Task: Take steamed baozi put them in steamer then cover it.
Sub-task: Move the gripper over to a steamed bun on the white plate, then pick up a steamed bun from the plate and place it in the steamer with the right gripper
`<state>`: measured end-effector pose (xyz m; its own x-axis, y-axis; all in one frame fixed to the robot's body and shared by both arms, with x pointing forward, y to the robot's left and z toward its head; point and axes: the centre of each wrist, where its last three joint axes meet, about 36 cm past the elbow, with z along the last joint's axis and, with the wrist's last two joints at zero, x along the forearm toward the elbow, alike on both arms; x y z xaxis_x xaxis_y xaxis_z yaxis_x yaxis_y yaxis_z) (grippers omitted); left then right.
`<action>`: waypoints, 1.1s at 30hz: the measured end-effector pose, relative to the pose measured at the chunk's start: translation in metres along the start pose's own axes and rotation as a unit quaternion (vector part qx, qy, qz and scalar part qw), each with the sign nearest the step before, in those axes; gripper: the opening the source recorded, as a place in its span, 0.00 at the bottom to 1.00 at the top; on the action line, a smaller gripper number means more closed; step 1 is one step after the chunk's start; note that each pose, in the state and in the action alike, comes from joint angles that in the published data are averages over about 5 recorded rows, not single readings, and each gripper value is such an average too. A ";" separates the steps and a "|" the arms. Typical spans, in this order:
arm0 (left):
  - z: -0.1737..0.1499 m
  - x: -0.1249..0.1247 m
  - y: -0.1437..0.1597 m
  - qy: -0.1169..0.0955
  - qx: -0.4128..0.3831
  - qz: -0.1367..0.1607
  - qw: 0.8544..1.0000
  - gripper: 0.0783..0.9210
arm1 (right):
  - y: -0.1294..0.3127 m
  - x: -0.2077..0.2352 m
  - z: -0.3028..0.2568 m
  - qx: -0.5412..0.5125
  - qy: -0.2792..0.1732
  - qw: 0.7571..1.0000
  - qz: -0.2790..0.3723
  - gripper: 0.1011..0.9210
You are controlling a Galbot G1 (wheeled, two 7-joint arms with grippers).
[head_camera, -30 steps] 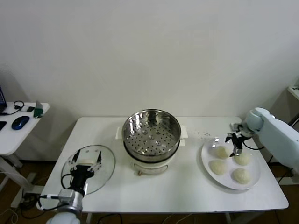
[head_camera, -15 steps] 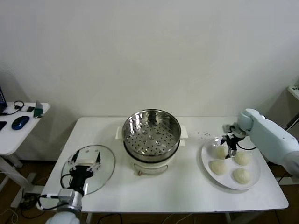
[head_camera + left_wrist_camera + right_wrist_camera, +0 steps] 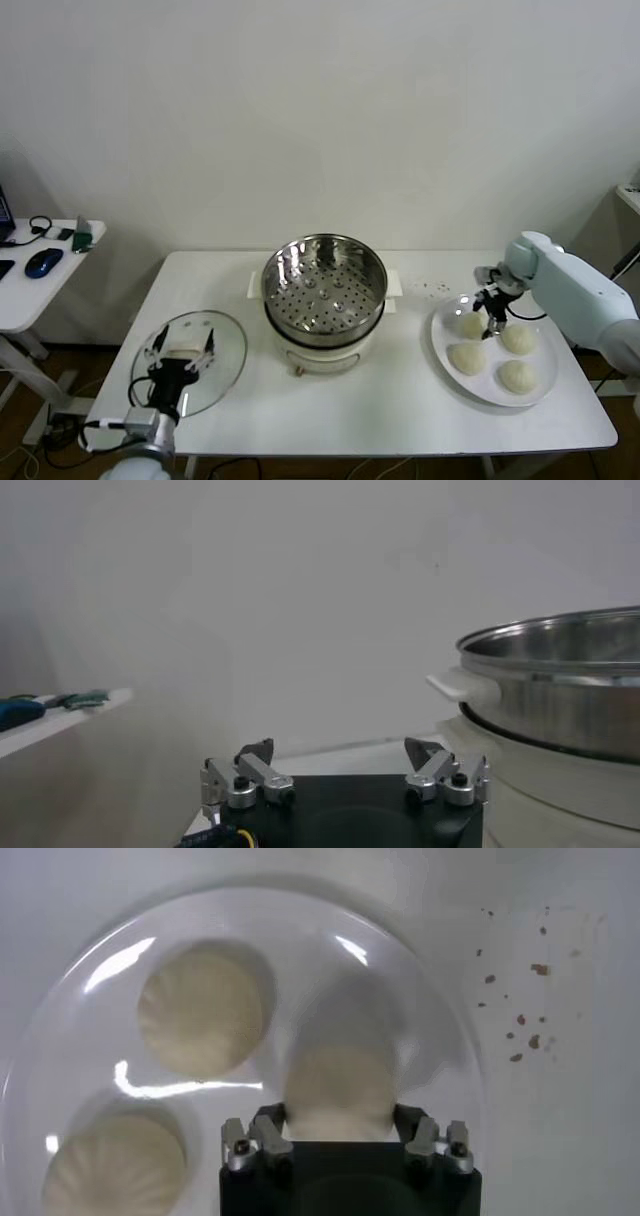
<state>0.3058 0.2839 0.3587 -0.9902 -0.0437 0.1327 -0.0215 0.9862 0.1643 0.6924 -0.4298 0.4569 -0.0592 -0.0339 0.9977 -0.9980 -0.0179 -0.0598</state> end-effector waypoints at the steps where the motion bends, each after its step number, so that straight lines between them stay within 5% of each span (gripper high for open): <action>1: 0.000 0.000 0.000 0.000 0.000 0.000 1.000 0.88 | 0.000 0.001 0.000 0.001 0.000 1.000 0.001 0.71; 10: -0.002 0.001 0.001 -0.003 0.000 0.001 1.000 0.88 | -0.008 0.035 -0.011 0.031 -0.005 0.999 0.020 0.69; 21: -0.003 0.007 0.003 -0.002 -0.001 0.005 1.000 0.88 | -0.040 0.146 -0.080 0.142 -0.016 0.987 0.070 0.69; 33: -0.003 0.012 0.002 -0.001 0.002 0.011 1.000 0.88 | -0.056 0.256 -0.217 0.333 0.010 0.935 0.125 0.69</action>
<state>0.2942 0.2850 0.3636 -0.9908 -0.0214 0.1339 0.0001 0.9874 0.1583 0.7293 -0.2212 0.7232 -0.2959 -0.1022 0.9497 -0.7198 -0.6298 -0.2920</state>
